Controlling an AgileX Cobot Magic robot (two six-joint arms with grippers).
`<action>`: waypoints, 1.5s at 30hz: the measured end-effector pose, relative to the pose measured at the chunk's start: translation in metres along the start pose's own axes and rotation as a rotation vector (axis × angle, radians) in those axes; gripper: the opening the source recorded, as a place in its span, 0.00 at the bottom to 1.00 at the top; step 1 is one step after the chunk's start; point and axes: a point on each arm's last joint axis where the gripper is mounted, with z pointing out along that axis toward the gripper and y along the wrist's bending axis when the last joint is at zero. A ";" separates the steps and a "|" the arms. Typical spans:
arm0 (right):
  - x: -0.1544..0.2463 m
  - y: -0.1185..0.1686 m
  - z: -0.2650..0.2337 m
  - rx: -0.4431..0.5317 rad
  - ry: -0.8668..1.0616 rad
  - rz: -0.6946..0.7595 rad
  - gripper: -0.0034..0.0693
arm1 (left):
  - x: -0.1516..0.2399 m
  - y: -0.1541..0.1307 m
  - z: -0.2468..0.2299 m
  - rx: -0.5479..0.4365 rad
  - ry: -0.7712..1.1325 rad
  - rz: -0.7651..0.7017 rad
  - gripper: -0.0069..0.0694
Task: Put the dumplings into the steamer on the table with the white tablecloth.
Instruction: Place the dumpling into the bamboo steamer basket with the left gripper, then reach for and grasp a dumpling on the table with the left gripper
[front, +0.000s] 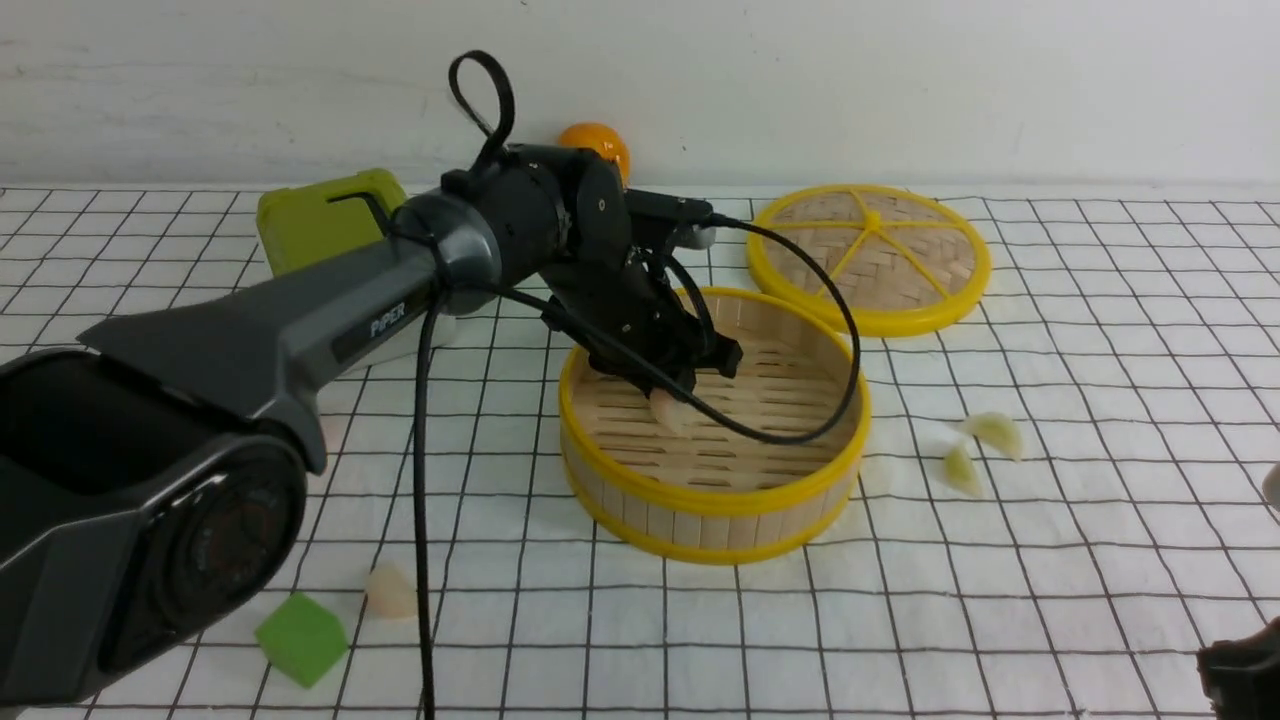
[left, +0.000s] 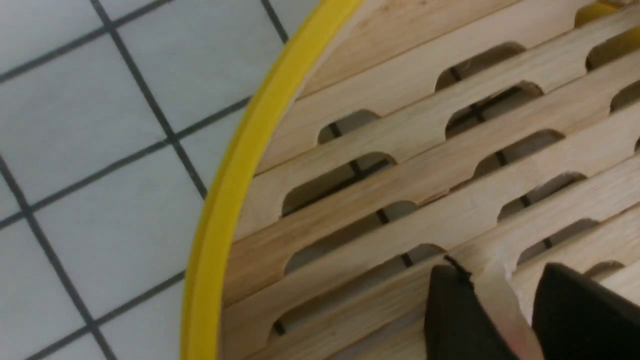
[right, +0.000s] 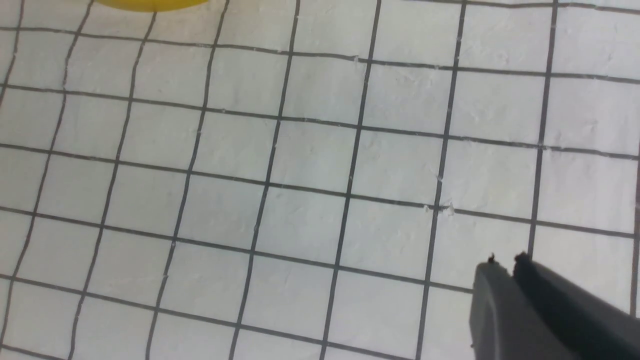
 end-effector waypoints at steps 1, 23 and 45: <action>0.000 0.000 0.000 0.000 -0.001 -0.001 0.11 | 0.000 0.000 0.000 -0.003 0.000 0.002 0.49; 0.000 0.002 0.000 -0.019 0.006 0.019 0.13 | 0.085 0.075 -0.158 -0.226 0.334 -0.475 0.46; 0.000 0.003 0.000 -0.034 0.005 0.037 0.15 | 0.156 0.083 -0.073 -0.236 0.349 -0.643 0.46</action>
